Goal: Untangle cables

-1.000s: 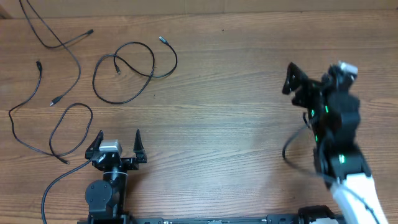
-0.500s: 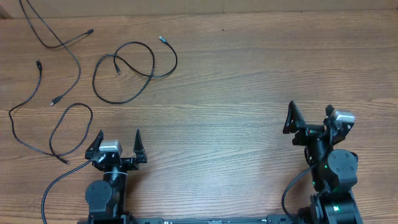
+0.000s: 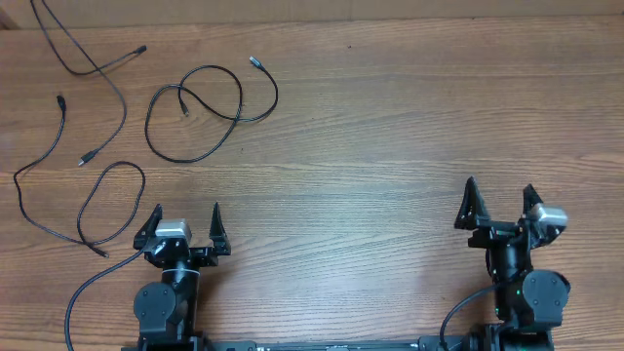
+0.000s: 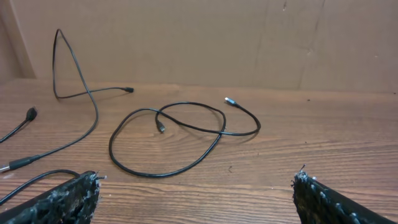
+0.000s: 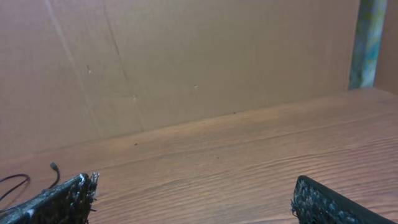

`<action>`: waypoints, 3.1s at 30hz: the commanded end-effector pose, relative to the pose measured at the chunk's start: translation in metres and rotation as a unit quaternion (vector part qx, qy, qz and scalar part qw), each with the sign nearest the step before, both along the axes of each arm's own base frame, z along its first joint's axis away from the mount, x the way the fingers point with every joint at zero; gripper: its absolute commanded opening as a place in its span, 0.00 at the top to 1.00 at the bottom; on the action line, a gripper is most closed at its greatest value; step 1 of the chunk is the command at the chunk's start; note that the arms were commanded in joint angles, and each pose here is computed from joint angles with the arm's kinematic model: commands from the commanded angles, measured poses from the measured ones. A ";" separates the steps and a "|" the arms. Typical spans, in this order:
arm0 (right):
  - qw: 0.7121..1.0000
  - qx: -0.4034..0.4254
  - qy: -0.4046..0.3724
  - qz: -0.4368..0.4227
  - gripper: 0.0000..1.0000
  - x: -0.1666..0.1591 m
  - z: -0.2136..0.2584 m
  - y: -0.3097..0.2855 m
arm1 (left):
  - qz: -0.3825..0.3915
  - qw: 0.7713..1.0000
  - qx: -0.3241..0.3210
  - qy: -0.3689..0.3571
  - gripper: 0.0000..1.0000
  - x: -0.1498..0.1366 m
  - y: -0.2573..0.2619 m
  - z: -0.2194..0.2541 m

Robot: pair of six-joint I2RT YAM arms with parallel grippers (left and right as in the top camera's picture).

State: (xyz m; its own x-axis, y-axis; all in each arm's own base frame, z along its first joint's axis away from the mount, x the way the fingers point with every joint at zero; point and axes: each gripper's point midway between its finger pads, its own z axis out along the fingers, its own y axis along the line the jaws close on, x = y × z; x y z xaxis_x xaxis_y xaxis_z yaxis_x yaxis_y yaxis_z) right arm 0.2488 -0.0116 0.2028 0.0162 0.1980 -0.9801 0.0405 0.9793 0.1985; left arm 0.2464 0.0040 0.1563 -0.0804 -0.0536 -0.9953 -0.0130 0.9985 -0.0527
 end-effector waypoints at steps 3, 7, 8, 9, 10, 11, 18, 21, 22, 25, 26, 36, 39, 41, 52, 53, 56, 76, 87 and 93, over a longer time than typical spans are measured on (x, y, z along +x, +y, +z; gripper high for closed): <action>1.000 -0.005 -0.008 0.003 0.00 -0.002 -0.017 -0.001 | 0.008 1.000 -0.004 -0.002 0.00 0.000 0.003 -0.001; 1.000 -0.004 0.005 0.003 0.00 -0.003 -0.028 -0.001 | 0.008 1.000 -0.004 -0.002 0.01 0.000 0.003 -0.001; 1.000 -0.004 0.005 0.003 0.00 -0.003 -0.028 -0.001 | 0.008 1.000 -0.004 -0.002 0.00 0.000 0.003 -0.001; 1.000 -0.004 0.011 0.003 0.00 -0.003 -0.031 -0.001 | 0.008 1.000 -0.004 -0.002 0.00 0.000 0.003 -0.001; 1.000 -0.003 0.017 0.003 0.00 -0.003 -0.034 -0.001 | 0.008 1.000 -0.004 -0.002 0.00 0.000 0.003 -0.001; 1.000 -0.003 0.016 0.004 0.00 -0.003 -0.033 0.000 | 0.008 1.000 -0.004 -0.002 0.01 0.000 0.003 -0.001; 0.999 -0.033 0.018 0.004 0.00 -0.003 -0.034 0.000 | 0.008 1.000 -0.004 -0.002 0.00 0.000 0.003 -0.001; 0.999 -0.038 0.018 0.005 0.00 -0.003 -0.034 0.000 | 0.008 1.000 -0.004 -0.002 0.00 0.000 0.003 -0.001; 0.999 -0.038 0.018 0.005 0.00 -0.003 -0.034 0.000 | 0.008 1.000 -0.004 -0.002 0.00 0.000 0.003 -0.001; 0.999 -0.034 0.018 0.009 0.00 -0.003 -0.034 0.001 | 0.008 1.000 -0.004 -0.002 0.00 0.000 0.003 -0.001; 0.999 -0.029 0.018 0.009 0.00 -0.003 -0.034 0.001 | 0.008 1.000 -0.004 -0.002 0.00 0.000 0.003 -0.001; 0.999 -0.025 0.017 0.010 0.00 -0.003 -0.034 0.002 | 0.008 1.000 -0.004 -0.002 0.00 0.000 0.003 -0.001; 0.999 -0.025 0.017 0.011 0.00 -0.003 -0.034 0.003 | 0.008 1.000 -0.004 -0.002 0.00 0.000 0.003 -0.001; 0.999 -0.024 0.017 0.017 0.00 -0.003 -0.033 0.006 | 0.008 1.000 -0.004 -0.002 0.01 0.000 0.003 -0.001; 0.999 -0.040 0.017 0.025 0.00 -0.002 -0.033 0.010 | 0.008 1.000 -0.004 -0.002 0.00 0.000 0.003 -0.001; 0.999 -0.040 0.017 0.025 0.00 -0.002 -0.033 0.010 | 0.008 1.000 -0.004 -0.002 0.00 0.000 0.003 -0.001; 0.999 -0.040 0.017 0.025 0.00 -0.002 -0.033 0.010 | 0.008 1.000 -0.004 -0.002 0.00 0.000 0.003 -0.001; 0.999 -0.040 0.017 0.025 0.00 -0.002 -0.033 0.010 | 0.008 1.000 -0.004 -0.002 0.00 0.000 0.003 -0.001; 0.999 -0.040 0.017 0.025 0.00 -0.002 -0.033 0.010 | 0.008 1.000 -0.004 -0.002 0.00 0.000 0.003 -0.001; 0.999 -0.040 0.017 0.025 0.00 -0.002 -0.033 0.010 | 0.008 1.000 -0.004 -0.002 0.00 0.000 0.003 -0.001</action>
